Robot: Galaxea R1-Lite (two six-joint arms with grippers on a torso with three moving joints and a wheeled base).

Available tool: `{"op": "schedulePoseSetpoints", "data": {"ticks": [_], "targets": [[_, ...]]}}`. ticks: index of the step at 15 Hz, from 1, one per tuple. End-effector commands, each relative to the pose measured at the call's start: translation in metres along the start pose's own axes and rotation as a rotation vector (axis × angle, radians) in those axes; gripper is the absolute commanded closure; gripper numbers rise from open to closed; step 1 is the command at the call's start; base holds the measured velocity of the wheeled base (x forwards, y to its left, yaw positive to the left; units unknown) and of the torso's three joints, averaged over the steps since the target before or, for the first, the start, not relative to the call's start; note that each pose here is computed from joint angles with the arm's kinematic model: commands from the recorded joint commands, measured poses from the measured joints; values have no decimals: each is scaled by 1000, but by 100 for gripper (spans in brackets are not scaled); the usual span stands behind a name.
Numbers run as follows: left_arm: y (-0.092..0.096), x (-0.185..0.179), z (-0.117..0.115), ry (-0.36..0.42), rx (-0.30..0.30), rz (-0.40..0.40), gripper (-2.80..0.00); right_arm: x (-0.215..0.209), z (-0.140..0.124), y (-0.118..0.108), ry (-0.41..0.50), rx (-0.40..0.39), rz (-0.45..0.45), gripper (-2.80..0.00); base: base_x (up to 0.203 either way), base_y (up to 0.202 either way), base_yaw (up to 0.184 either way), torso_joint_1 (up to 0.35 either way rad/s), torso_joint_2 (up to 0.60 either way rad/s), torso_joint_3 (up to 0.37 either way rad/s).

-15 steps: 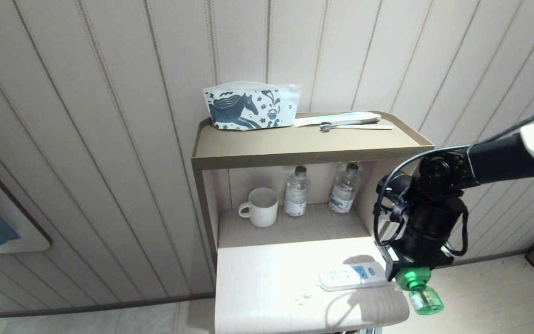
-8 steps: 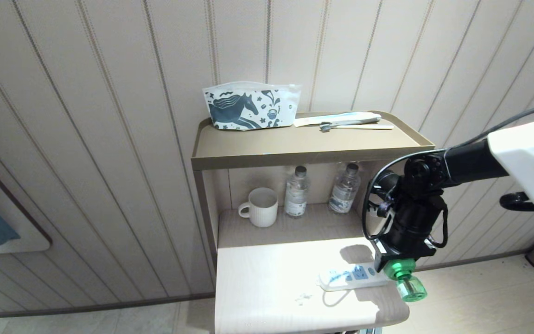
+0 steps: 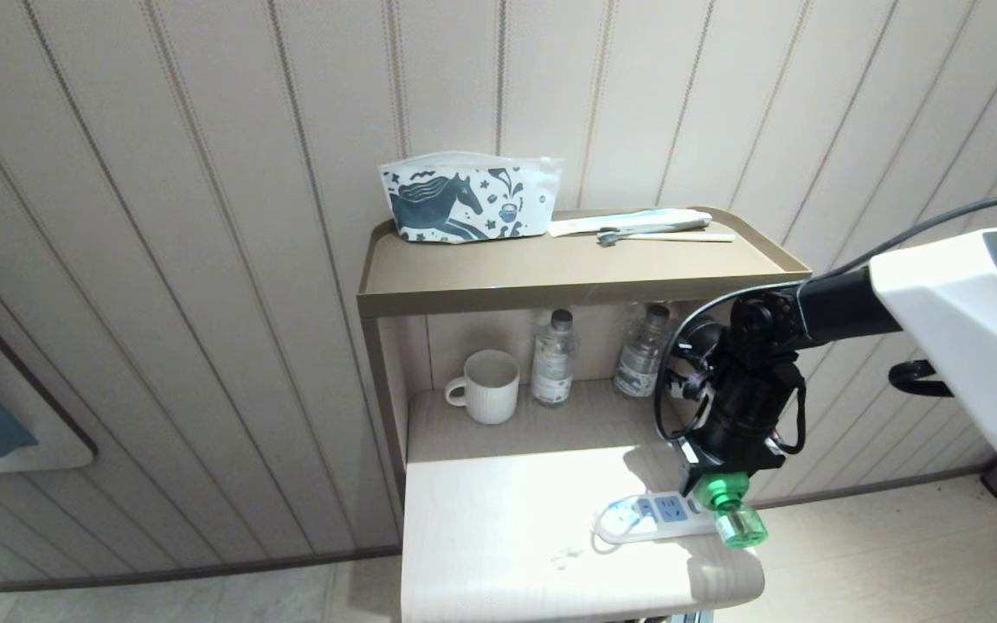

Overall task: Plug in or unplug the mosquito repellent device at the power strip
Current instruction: Insert the plug into the socket

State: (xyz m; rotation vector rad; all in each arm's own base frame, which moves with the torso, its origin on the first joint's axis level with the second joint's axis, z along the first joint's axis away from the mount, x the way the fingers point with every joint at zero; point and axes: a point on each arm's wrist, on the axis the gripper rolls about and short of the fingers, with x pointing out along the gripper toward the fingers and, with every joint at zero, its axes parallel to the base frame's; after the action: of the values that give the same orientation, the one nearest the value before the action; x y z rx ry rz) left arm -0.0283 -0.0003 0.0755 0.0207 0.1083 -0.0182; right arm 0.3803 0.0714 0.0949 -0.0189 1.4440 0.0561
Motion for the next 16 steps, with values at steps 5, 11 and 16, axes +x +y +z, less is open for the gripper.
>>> {"op": "schedulePoseSetpoints", "data": {"ticks": [5, 11, 16], "targets": [[0, 0, 0, 0, 0, 0, 0, 11, 7, 4, 14, -6, 30, 0, 0, 0, 0, 0, 0, 0], [0, 0, 0, 2, 0, 0, 0, 15, 11, 5, 12, -8, 34, 0, 0, 0, 0, 0, 0, 0], [0, 0, 0, 2, 0, 0, 0, 20, 13, 6, 19, -10, 34, 0, 0, 0, 0, 0, 0, 0]]}}
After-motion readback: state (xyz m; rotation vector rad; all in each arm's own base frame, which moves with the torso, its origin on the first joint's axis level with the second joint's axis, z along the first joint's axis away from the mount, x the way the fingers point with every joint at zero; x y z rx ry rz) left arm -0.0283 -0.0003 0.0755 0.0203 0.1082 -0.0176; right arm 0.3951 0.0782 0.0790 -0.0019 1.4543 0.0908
